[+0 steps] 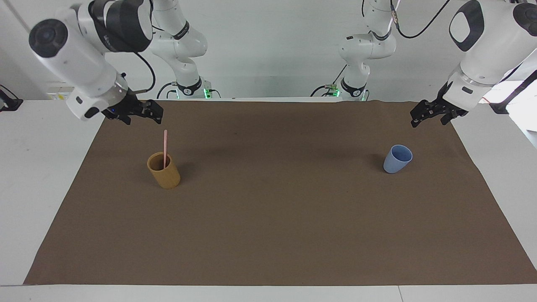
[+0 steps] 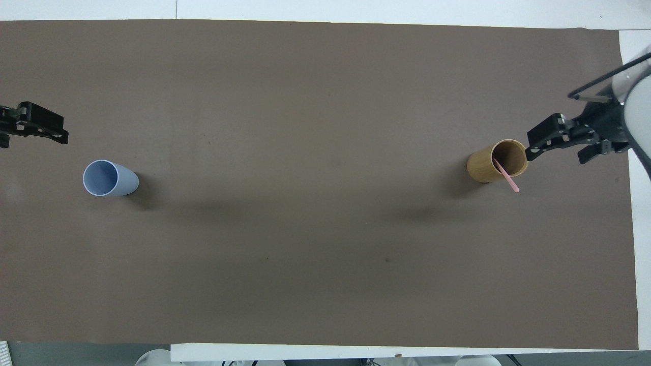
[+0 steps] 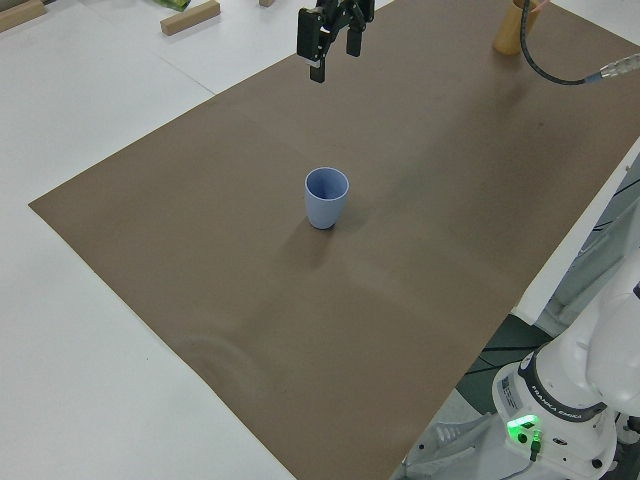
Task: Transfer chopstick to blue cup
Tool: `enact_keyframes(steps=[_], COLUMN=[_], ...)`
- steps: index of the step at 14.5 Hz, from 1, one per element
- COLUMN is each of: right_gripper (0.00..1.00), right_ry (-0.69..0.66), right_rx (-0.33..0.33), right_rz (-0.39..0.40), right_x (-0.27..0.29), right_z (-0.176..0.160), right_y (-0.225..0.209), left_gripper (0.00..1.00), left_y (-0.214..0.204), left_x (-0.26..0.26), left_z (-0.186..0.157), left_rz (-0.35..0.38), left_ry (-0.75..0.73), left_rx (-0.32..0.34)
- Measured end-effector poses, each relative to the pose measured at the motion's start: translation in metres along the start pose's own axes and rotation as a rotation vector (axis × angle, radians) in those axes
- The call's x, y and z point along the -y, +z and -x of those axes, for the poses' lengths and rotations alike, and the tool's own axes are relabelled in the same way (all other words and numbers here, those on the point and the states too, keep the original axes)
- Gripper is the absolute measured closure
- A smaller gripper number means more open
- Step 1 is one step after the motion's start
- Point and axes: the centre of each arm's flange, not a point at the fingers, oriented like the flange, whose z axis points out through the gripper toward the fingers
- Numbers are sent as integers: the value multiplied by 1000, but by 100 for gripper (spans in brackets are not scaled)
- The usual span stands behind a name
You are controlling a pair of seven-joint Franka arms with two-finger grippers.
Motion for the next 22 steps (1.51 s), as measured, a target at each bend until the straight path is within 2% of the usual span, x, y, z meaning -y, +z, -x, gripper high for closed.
enact_keyframes(steps=[2,4,5,6,8,10,13,15,16,17,18,20,21,22], right_gripper=[0,4,10,10,19,22,28,42,43,48,48,53,59,59], right_ry=[24,38,46,51,69,107,125,128,128,129,130,131,131,131], right_rx=[27,51,70,87,119,144,176,182,181,178,174,168,167,167], right_rz=[-22,-45,-51,-53,-67,-97,-100,-99,-100,-100,-101,-102,-102,-102], right_x=[-1,-3,-6,-8,-13,-14,-15,-15,-15,-15,-16,-17,-17,-17], right_z=[-24,-32,-33,-32,-28,-24,-21,-21,-21,-20,-19,-18,-18,-18], right_y=[29,51,61,68,82,93,109,112,112,110,109,106,105,105], left_gripper=[0,0,0,0,0,0,1,2,2,2,2,6,16,31], left_y=[44,96,115,129,151,168,181,187,189,190,190,191,193,194], left_x=[17,41,48,51,57,59,60,68,71,71,71,71,71,70], left_z=[6,19,24,27,32,37,42,46,47,47,47,48,49,50], left_rz=[-3,-4,-3,-2,-1,0,1,3,3,4,4,4,4,4], left_ry=[-21,-40,-39,-38,-49,-53,-30,-17,-14,-13,-12,-10,-10,-8], left_rx=[-55,-35,-14,0,1,6,17,25,28,29,29,32,36,38])
